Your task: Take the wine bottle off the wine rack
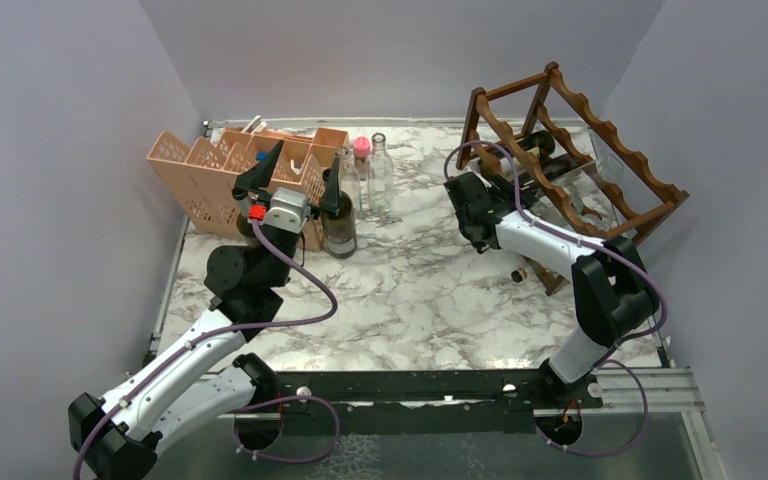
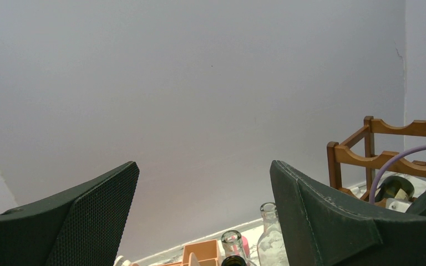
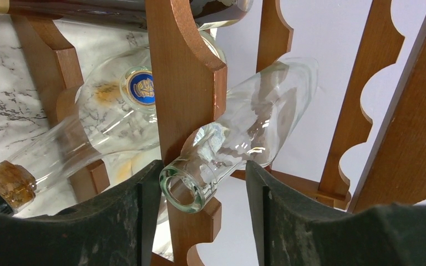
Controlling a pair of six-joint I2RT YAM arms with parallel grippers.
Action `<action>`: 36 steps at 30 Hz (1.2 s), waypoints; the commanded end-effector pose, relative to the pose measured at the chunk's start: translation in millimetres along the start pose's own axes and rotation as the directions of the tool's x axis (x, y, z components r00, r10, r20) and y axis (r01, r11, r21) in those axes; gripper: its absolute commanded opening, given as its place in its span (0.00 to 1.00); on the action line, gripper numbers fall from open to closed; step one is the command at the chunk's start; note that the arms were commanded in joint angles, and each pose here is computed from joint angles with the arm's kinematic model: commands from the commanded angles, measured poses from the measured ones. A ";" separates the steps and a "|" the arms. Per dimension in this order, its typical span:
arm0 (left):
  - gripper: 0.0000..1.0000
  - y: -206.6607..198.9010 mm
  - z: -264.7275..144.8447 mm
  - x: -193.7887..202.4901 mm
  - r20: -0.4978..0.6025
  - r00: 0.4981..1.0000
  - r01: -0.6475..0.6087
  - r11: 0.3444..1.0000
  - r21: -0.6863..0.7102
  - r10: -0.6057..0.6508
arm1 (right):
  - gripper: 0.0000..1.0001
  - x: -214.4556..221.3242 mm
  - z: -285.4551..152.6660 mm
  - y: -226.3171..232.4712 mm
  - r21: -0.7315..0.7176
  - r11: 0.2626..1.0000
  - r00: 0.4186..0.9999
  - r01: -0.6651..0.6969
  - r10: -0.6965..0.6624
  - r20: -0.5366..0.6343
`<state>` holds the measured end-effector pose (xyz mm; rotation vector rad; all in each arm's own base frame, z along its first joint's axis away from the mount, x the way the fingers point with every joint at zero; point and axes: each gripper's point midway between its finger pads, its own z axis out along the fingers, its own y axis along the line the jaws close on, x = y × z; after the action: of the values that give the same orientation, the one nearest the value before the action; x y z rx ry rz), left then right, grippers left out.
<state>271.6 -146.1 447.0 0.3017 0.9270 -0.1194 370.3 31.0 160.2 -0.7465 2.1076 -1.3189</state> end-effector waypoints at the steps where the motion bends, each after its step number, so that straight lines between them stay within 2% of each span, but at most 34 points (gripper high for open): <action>1: 0.94 6.7 -2.4 -8.5 0.030 1.000 0.009 1.000 -0.030 -0.008 | 0.56 4.3 -0.1 -3.1 0.015 1.000 1.000 -0.013 0.014 -0.012; 9: 0.94 6.7 -2.5 -8.2 0.030 1.000 0.007 1.000 -0.030 -0.006 | 0.29 2.0 -1.0 -4.0 0.007 1.000 1.000 -0.014 0.014 -0.013; 20: 0.94 6.2 -2.1 -7.4 0.028 1.000 0.007 1.000 -0.029 -0.006 | 0.23 -11.2 -18.3 13.7 -0.009 0.999 0.997 0.053 -0.053 0.052; 26: 0.94 5.3 -2.0 -6.6 0.026 1.000 0.008 1.000 -0.026 -0.008 | 0.23 -16.8 -30.1 43.6 -0.044 0.990 0.987 0.137 -0.132 0.091; 31: 0.94 5.6 -2.1 -5.6 0.023 1.000 0.004 1.000 -0.028 -0.003 | 0.31 -18.9 -28.8 46.4 -0.025 0.993 0.992 0.117 -0.116 0.052; 33: 0.94 6.0 -2.1 -6.1 0.025 1.000 0.003 1.000 -0.029 -0.002 | 0.37 -18.1 -28.7 44.8 -0.014 0.993 0.992 0.116 -0.115 0.044; 36: 0.94 5.4 -2.1 -5.9 0.025 1.000 0.005 1.000 -0.027 -0.005 | 0.55 -16.8 -29.5 40.0 0.005 0.993 0.992 0.118 -0.118 0.049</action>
<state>271.4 -145.9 447.3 0.3009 0.9262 -0.1191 356.4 60.4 156.3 -0.8626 2.0234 -1.4537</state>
